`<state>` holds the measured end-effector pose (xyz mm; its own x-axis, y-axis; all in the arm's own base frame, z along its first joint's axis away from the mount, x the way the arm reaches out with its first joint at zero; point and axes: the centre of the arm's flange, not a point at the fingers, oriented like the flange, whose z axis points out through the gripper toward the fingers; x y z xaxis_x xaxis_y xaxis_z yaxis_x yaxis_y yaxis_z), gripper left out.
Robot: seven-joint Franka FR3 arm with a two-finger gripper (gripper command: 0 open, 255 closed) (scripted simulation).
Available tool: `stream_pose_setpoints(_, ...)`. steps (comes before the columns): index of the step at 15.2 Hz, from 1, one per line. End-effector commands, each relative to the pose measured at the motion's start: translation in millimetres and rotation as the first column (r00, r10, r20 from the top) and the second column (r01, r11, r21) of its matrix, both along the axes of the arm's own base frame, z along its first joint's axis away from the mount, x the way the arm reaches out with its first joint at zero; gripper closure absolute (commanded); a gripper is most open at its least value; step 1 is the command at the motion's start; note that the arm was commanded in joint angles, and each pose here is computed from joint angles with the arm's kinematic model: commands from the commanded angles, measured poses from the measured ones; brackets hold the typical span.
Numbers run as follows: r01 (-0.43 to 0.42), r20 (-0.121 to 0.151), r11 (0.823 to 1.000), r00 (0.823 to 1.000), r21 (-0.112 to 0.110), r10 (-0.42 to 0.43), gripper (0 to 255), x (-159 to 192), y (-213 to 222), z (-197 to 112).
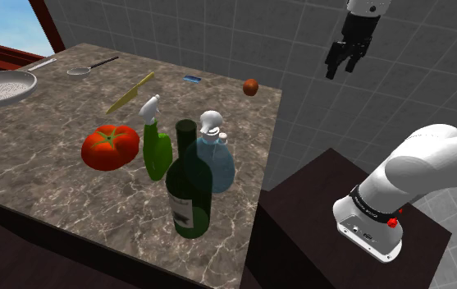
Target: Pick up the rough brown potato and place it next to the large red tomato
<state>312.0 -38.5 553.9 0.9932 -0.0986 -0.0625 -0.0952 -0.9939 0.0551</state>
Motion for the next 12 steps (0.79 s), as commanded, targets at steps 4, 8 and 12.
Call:
stream_pose_setpoints(4, 0.082, 0.015, 0.996, 0.997, -0.016, -0.082, 0, 29, 19, -19)
stream_pose_setpoints(8, 0.192, 0.036, 0.981, 0.981, -0.035, -0.190, 0, 70, 39, -44)
stream_pose_setpoints(12, 0.299, 0.060, 0.953, 0.953, -0.052, -0.296, 0, 114, 54, -69)
